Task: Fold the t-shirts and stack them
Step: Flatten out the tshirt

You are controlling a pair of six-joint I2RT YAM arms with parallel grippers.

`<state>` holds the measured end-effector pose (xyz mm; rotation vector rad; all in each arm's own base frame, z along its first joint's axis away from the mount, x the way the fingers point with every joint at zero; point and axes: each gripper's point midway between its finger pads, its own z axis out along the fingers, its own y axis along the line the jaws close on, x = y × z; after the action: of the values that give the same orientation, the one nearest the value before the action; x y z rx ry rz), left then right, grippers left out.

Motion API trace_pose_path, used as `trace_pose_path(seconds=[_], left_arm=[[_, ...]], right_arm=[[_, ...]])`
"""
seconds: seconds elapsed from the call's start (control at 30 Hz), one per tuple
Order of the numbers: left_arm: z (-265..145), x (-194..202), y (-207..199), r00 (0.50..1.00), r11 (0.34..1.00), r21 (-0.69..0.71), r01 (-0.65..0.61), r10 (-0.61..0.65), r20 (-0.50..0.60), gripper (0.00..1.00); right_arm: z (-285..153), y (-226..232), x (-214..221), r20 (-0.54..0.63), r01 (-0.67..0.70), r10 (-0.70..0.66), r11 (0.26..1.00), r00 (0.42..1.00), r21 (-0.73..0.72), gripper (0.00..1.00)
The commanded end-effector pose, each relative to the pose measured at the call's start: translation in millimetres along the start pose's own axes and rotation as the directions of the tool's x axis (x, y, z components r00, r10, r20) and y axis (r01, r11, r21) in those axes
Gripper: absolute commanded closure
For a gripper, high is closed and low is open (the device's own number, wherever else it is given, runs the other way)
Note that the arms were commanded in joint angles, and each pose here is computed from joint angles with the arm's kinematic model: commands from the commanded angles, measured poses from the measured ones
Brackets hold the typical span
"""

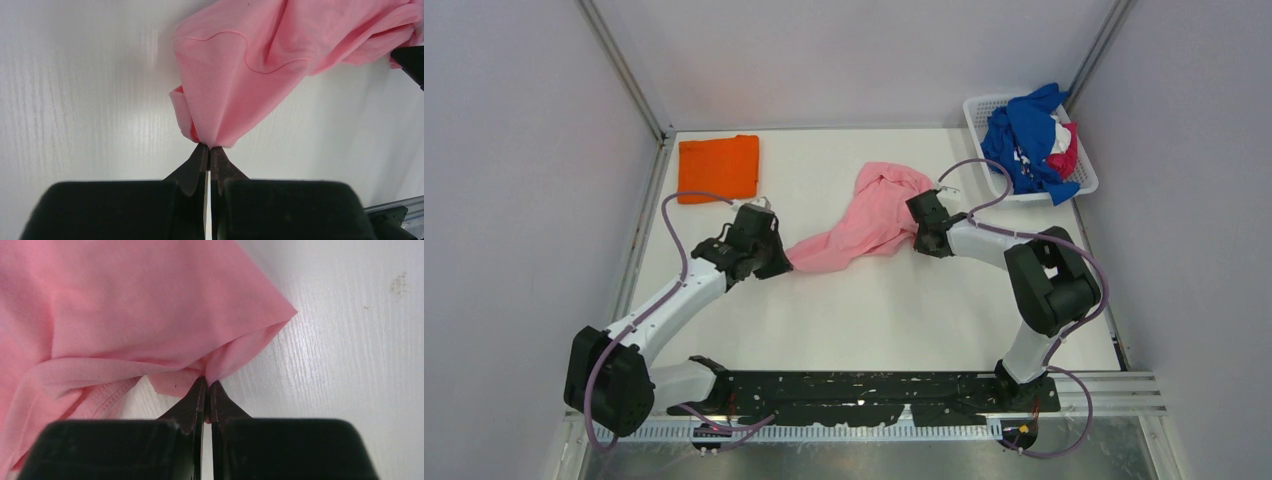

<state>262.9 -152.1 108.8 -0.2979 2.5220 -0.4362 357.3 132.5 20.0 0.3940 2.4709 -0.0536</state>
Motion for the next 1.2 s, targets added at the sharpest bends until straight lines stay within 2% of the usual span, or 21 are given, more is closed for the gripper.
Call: trace_pose_path(seconds=[0.0, 0.13, 0.33, 0.43, 0.53, 0.7, 0.9, 0.97, 1.03, 1.17], left_arm=[[-17, -29, -7, 0.996, 1.0, 0.023, 0.001, -0.003, 0.094, 1.0], [-29, -50, -5, 0.988, 1.0, 0.018, 0.02, -0.022, 0.155, 1.0], [-71, -105, -14, 0.946, 0.997, 0.067, 0.047, -0.066, 0.316, 1.0], [-117, -137, -27, 0.892, 0.992, 0.122, 0.038, -0.088, 0.443, 1.0], [-169, -162, -37, 0.814, 0.985, 0.174, 0.005, -0.105, 0.572, 1.0], [-269, -182, -48, 0.636, 0.96, 0.269, -0.081, -0.158, 0.756, 1.0], [-381, -177, -56, 0.458, 0.914, 0.342, -0.219, -0.213, 0.863, 1.0], [-413, -170, -58, 0.413, 0.897, 0.356, -0.262, -0.229, 0.881, 1.0], [-449, -161, -59, 0.365, 0.876, 0.369, -0.31, -0.248, 0.897, 1.0], [-503, -139, -62, 0.307, 0.831, 0.375, -0.411, -0.26, 0.915, 1.0]], right_arm=[[5, -10, 7, 0.009, 0.015, -0.015, 0.999, 1.0, 0.031, 0.94], [-10, -26, -17, 0.072, 0.043, -0.051, 0.994, 0.996, 0.105, 0.95], [-54, -89, -81, 0.226, 0.045, -0.119, 0.95, 0.967, 0.309, 0.95], [-97, -109, -118, 0.343, 0.027, -0.158, 0.933, 0.926, 0.359, 0.95], [-140, -118, -149, 0.452, -0.008, -0.165, 0.934, 0.877, 0.356, 0.95], [-231, -125, -186, 0.63, -0.016, -0.126, 0.977, 0.766, 0.215, 0.95], [-352, -120, -200, 0.78, 0.077, 0.029, 0.992, 0.625, -0.099, 0.95], [-395, -121, -199, 0.819, 0.135, 0.084, 0.972, 0.567, -0.193, 0.95], [-438, -113, -192, 0.845, 0.248, 0.122, 0.926, 0.521, -0.286, 0.95], [-502, -114, -174, 0.865, 0.381, 0.178, 0.843, 0.469, -0.38, 0.95]])
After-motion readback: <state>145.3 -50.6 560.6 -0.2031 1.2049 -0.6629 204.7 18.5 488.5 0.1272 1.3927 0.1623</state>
